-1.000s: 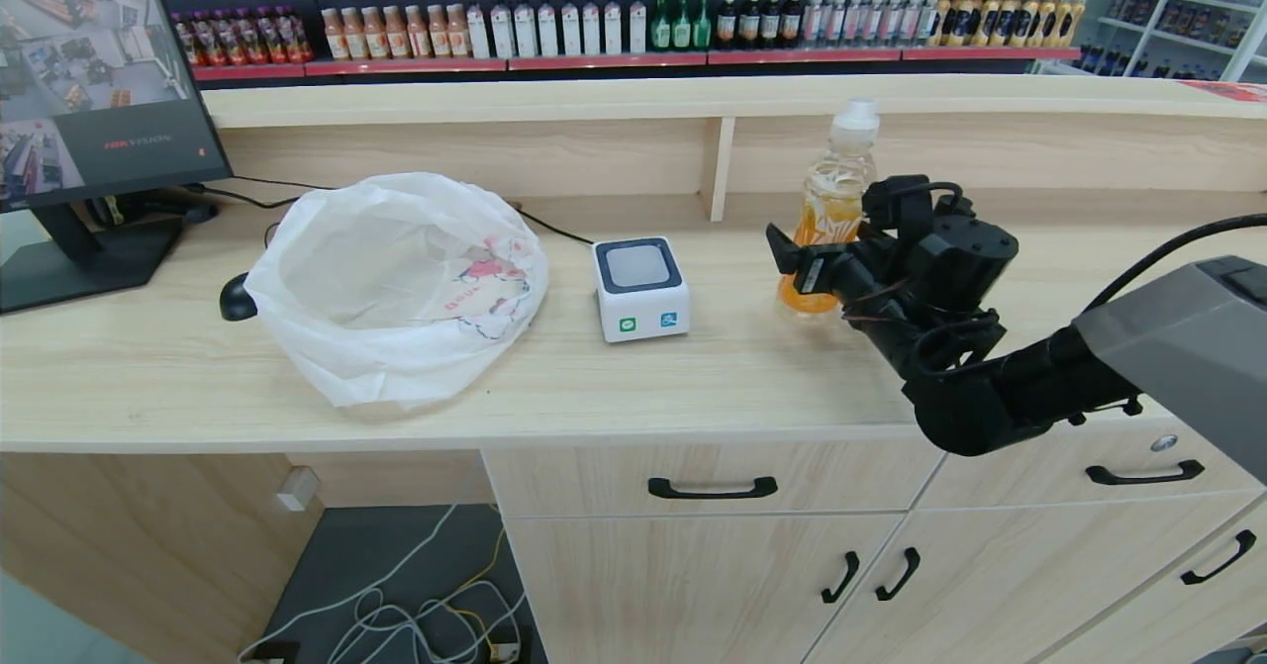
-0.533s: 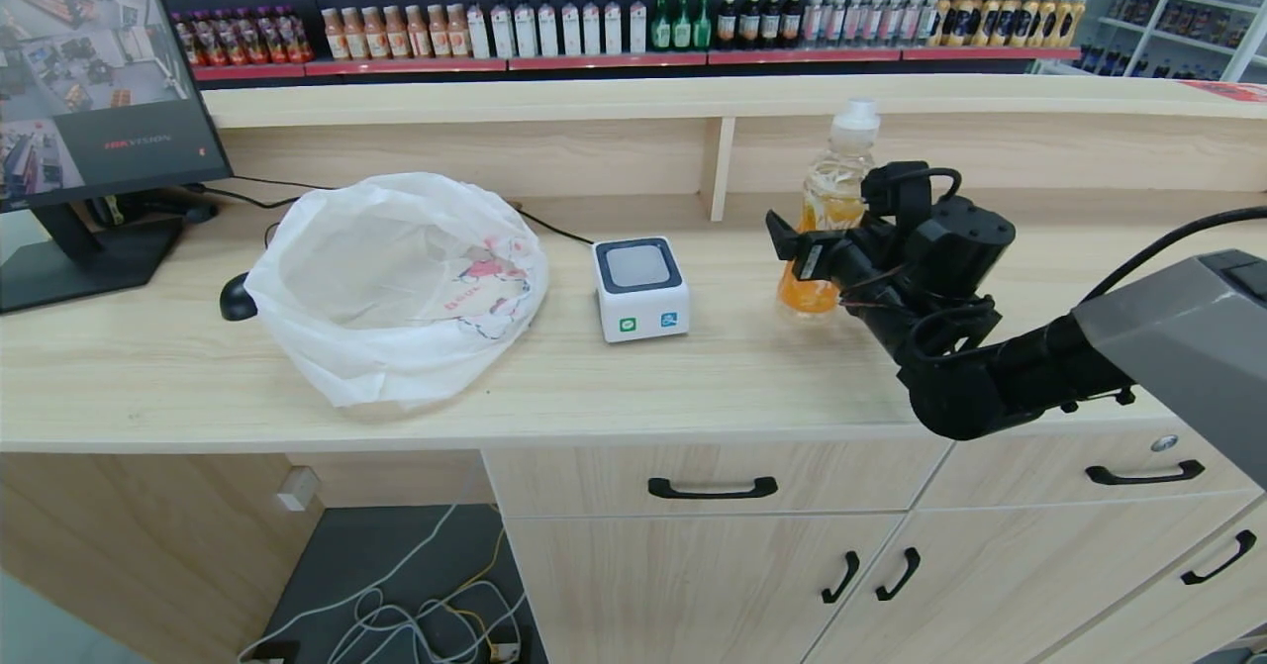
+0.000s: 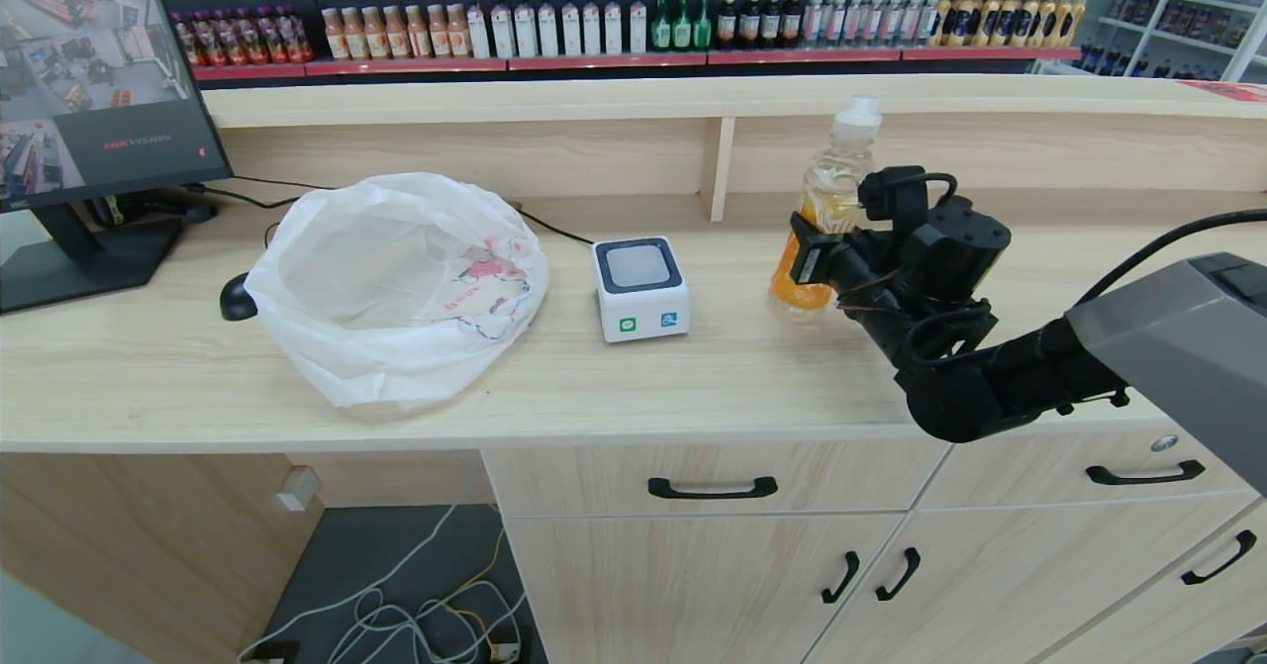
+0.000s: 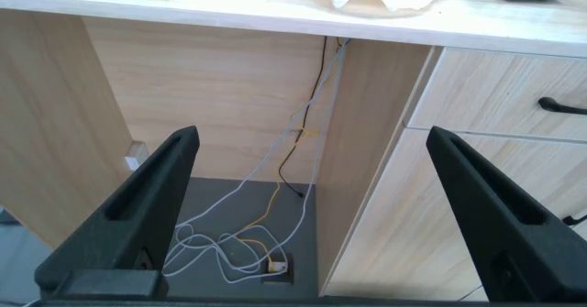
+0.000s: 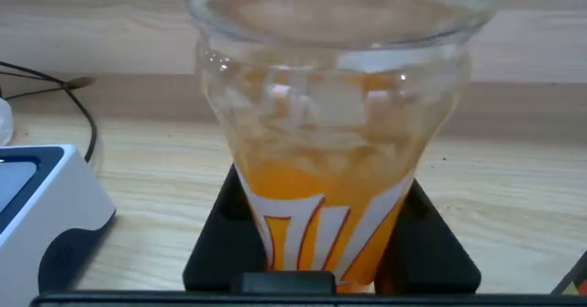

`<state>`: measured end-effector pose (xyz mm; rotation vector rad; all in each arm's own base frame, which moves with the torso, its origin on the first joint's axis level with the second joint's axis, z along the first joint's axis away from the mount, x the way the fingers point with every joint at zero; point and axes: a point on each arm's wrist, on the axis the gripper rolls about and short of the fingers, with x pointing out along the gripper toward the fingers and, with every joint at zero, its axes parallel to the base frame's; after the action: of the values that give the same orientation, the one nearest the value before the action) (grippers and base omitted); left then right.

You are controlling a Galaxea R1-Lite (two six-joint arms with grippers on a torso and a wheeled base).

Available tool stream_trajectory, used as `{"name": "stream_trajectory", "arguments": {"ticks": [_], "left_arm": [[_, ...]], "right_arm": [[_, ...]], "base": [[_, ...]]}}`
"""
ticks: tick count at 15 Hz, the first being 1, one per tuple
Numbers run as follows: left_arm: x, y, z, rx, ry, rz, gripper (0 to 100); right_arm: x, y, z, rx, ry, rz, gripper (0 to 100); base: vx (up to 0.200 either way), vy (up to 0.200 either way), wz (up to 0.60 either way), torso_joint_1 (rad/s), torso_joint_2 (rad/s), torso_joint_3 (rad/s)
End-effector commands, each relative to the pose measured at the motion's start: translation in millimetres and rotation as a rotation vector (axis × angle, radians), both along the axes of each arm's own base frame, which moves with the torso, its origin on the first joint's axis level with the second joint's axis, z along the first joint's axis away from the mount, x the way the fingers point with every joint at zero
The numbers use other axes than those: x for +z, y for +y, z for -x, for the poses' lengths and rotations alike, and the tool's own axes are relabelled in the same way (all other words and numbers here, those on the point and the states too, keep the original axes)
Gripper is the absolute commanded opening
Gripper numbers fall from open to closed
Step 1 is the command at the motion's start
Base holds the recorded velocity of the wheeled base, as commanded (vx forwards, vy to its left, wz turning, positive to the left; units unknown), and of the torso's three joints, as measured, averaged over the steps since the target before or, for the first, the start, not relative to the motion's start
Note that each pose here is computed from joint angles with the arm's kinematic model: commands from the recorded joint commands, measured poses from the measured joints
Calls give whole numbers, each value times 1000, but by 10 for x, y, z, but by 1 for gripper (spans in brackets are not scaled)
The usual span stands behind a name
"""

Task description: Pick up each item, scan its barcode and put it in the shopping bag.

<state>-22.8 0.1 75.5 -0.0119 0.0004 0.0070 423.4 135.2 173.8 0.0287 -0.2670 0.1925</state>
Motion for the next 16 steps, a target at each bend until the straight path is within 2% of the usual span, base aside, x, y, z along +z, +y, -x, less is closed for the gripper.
{"name": "stream_trajectory", "arguments": {"ticks": [1, 10, 16], "left_arm": [[0, 0, 0, 1, 0, 0, 100], [0, 0, 0, 1, 0, 0, 100], [0, 0, 0, 1, 0, 0, 100]], "right_arm": [[10, 6, -3, 4, -4, -3, 0], [110, -3, 45, 10, -23, -26, 0], [371, 76, 330, 52, -49, -63, 0]], "base": [[0, 0, 0, 0, 0, 0], [0, 0, 0, 0, 0, 0], [0, 0, 0, 0, 0, 0]]}}
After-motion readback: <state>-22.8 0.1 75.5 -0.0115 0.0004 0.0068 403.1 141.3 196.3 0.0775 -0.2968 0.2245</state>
